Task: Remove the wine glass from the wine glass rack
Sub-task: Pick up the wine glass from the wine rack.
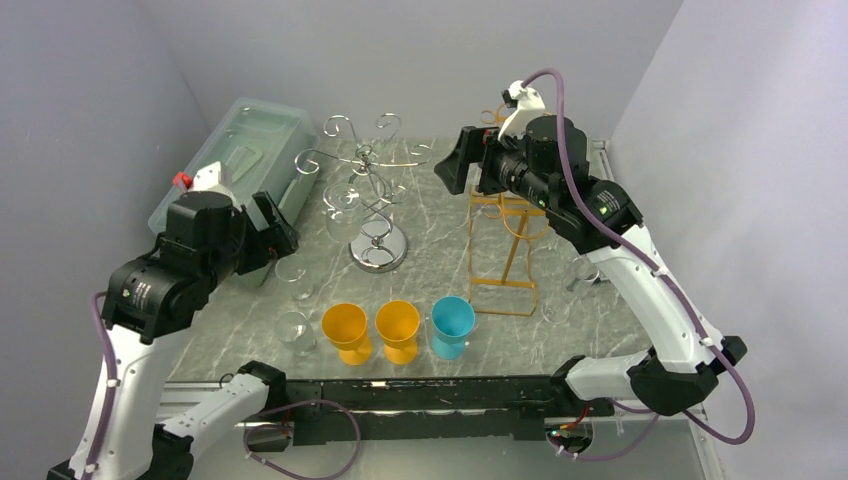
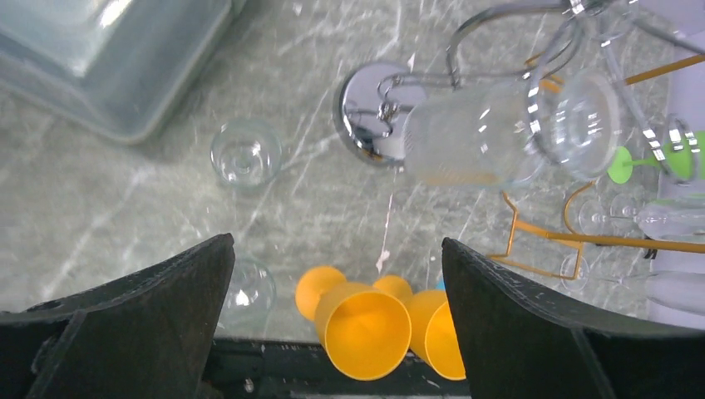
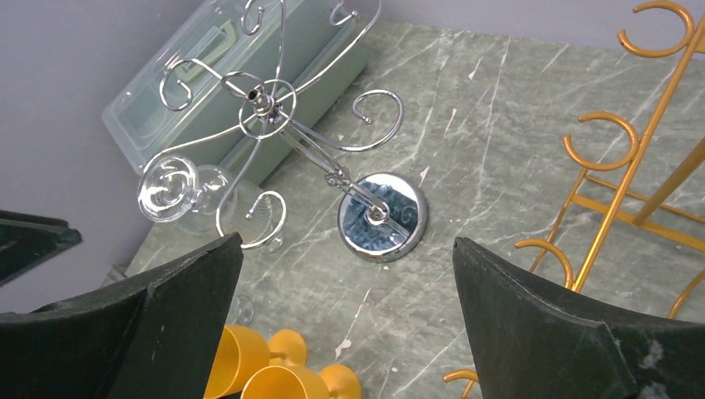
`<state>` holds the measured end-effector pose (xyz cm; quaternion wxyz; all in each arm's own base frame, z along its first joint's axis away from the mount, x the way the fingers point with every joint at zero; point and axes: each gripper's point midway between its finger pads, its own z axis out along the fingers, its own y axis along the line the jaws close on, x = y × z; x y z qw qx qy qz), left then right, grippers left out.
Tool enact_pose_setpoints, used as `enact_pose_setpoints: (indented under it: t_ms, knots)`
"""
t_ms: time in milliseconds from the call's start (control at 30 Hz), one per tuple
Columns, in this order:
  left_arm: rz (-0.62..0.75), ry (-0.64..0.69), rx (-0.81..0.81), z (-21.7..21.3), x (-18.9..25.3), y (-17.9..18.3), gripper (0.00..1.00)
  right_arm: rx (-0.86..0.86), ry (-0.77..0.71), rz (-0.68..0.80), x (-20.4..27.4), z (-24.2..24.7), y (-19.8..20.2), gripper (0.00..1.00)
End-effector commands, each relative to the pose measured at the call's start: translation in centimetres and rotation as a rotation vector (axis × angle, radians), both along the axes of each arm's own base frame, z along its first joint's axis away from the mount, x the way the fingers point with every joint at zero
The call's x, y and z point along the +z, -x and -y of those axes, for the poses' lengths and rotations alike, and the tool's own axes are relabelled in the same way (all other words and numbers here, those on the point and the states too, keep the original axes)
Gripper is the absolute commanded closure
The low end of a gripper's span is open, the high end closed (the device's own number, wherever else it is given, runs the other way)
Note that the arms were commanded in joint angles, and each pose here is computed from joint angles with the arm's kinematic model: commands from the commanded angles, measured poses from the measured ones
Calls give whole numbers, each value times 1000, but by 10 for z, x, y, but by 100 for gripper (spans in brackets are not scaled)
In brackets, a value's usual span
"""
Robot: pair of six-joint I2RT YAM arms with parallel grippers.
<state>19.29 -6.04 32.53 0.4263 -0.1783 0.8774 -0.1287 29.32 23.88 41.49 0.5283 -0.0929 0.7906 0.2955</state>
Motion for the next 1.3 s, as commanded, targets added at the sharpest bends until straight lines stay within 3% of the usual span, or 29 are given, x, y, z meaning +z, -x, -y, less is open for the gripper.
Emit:
enact_pose_setpoints:
  t_ms: [0, 333, 633, 800, 1000, 1267]
  knots:
    - [169, -103, -55, -4, 45, -27, 0, -40, -7, 38, 20, 7, -3, 0]
    - [275, -190, -244, 25, 79, -66, 1, -86, 24, 2, 10, 14, -5, 0]
    - [296, -291, -392, 73, 85, -75, 0, -116, 36, -26, 0, 16, -7, 0]
    - [294, -345, -428, 89, 80, -75, 1, -126, 41, -32, -3, 17, -7, 0]
    - [270, -472, -450, 108, 70, -74, 9, -130, 44, -33, -5, 17, -8, 0]
    - [240, -594, -387, 106, 62, -78, 13, -130, 42, -33, -6, 19, -5, 0]
